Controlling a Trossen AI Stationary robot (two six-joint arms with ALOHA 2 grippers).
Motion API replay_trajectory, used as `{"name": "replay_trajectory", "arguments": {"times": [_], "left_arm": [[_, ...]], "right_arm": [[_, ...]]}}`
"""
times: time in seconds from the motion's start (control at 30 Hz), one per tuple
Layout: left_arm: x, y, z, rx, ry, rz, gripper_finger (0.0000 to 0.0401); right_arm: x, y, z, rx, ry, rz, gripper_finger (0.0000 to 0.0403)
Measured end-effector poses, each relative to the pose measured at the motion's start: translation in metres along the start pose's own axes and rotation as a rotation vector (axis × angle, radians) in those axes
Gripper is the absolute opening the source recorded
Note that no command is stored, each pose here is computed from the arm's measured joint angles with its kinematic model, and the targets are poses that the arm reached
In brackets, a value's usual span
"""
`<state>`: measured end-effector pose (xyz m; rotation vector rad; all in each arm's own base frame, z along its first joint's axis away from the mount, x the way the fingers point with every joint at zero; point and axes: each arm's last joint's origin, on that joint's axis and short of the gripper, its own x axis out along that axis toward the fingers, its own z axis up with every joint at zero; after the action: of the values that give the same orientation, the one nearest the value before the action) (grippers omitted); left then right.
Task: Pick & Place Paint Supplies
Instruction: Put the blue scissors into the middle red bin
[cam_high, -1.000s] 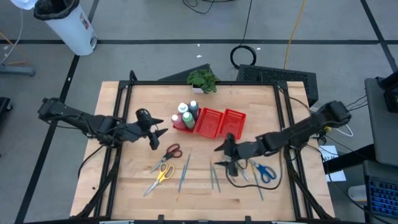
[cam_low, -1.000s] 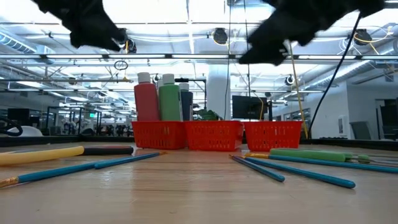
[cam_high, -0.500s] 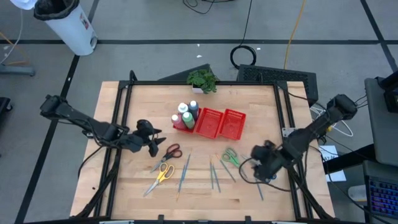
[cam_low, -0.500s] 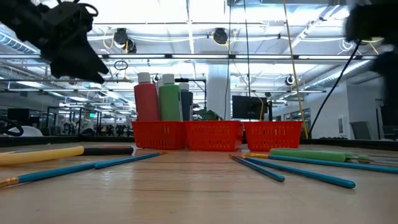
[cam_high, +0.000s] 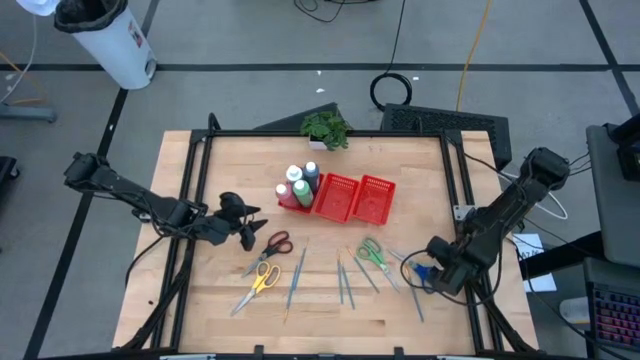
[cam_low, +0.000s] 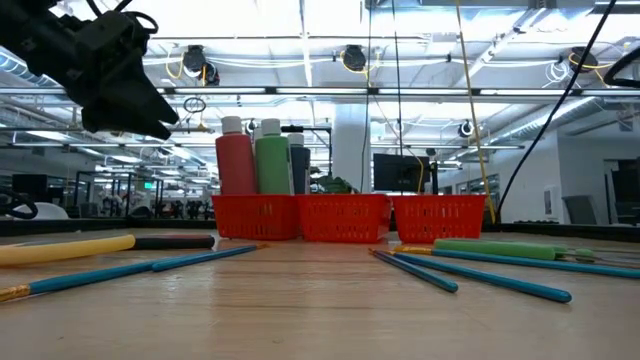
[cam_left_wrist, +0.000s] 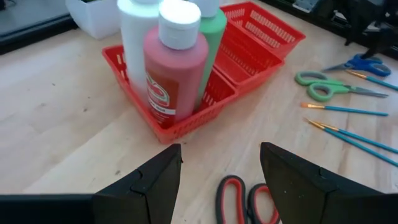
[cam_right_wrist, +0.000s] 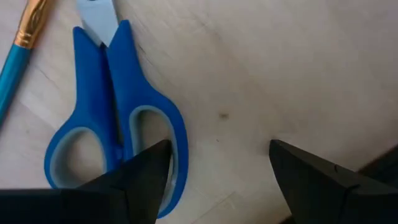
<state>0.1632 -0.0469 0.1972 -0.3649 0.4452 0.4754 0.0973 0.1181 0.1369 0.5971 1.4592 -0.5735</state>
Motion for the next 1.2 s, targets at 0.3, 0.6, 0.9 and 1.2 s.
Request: {"name": "replay_trajectory", "arguments": {"times": [0.3,0.6,0.9,1.2], "left_arm": [[0.000,0.001,0.001,0.009,-0.027,0.031,0.0228],[0.000,0.001,0.001,0.006,-0.029,0.033,0.0228],[0.000,0.001,0.001,0.006,-0.029,0.034,0.0228],[0.000,0.001,0.001,0.005,-0.035,0.040,0.0228]], "right_arm": [[0.008,-0.004,0.001,-0.006,-0.016,0.005,0.0197],[0.009,-0.004,0.001,0.019,-0.027,0.005,0.0079],[0.003,-0.007,0.001,0.107,-0.031,0.032,0.0016],[-0.030,-0.002,0.000,0.073,-0.131,0.249,0.0008]]}}
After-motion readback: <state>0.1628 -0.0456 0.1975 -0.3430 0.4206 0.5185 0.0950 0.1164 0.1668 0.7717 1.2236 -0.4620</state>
